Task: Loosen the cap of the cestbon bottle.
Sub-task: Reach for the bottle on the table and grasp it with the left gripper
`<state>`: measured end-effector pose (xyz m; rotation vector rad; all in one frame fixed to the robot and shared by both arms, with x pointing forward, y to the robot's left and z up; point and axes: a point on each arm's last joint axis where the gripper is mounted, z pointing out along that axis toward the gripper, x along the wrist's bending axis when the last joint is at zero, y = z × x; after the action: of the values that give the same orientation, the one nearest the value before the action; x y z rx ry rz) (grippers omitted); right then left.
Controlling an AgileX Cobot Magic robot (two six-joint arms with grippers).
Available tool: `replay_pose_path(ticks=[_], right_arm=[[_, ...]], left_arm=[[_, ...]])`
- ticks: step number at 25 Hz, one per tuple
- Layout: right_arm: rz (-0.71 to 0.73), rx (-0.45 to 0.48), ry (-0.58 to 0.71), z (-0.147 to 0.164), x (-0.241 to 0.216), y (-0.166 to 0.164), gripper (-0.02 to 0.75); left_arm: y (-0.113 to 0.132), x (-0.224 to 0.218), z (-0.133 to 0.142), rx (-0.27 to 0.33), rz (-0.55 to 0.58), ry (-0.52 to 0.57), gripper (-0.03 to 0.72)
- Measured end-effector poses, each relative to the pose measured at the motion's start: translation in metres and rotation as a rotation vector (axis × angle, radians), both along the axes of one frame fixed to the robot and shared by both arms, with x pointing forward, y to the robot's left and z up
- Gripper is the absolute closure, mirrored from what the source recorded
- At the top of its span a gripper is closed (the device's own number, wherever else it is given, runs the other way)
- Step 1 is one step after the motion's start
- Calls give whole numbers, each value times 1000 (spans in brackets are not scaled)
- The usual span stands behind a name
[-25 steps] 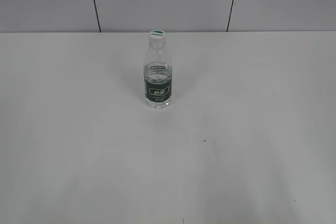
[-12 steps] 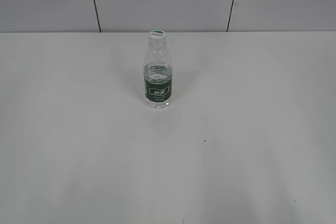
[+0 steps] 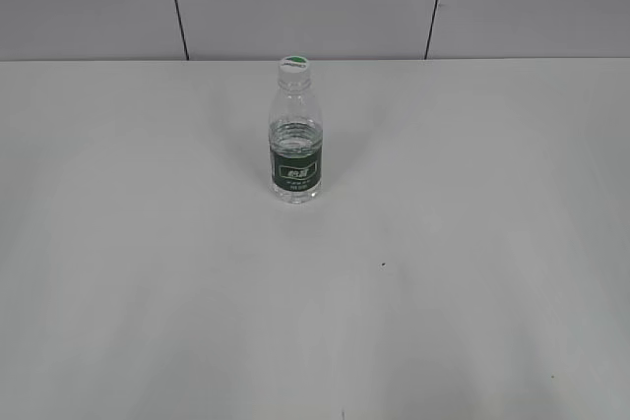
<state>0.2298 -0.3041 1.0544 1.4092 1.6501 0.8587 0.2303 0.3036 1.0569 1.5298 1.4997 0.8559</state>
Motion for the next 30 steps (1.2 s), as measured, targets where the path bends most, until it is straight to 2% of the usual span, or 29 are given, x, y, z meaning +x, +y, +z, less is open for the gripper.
replay_pose_path(ticks=[2,4,8,13,21,30], right_arm=[[0,0,0,0,0,0,222],[0,0,0,0,0,0,222],[0,0,0,0,0,0,222],[0,0,0,0,0,0,222],[0,0,0,0,0,0,222],[0,0,0,0,0,0,222]], left_arm=[[0,0,0,0,0,0,243],[0,0,0,0,0,0,215],[0,0,2,-1,0,-15,202],[-1,11,29,13,-11,-106,202],[-9,75,69,116,-56,-242,202],[-19,155,87,115,-51,-503,202]])
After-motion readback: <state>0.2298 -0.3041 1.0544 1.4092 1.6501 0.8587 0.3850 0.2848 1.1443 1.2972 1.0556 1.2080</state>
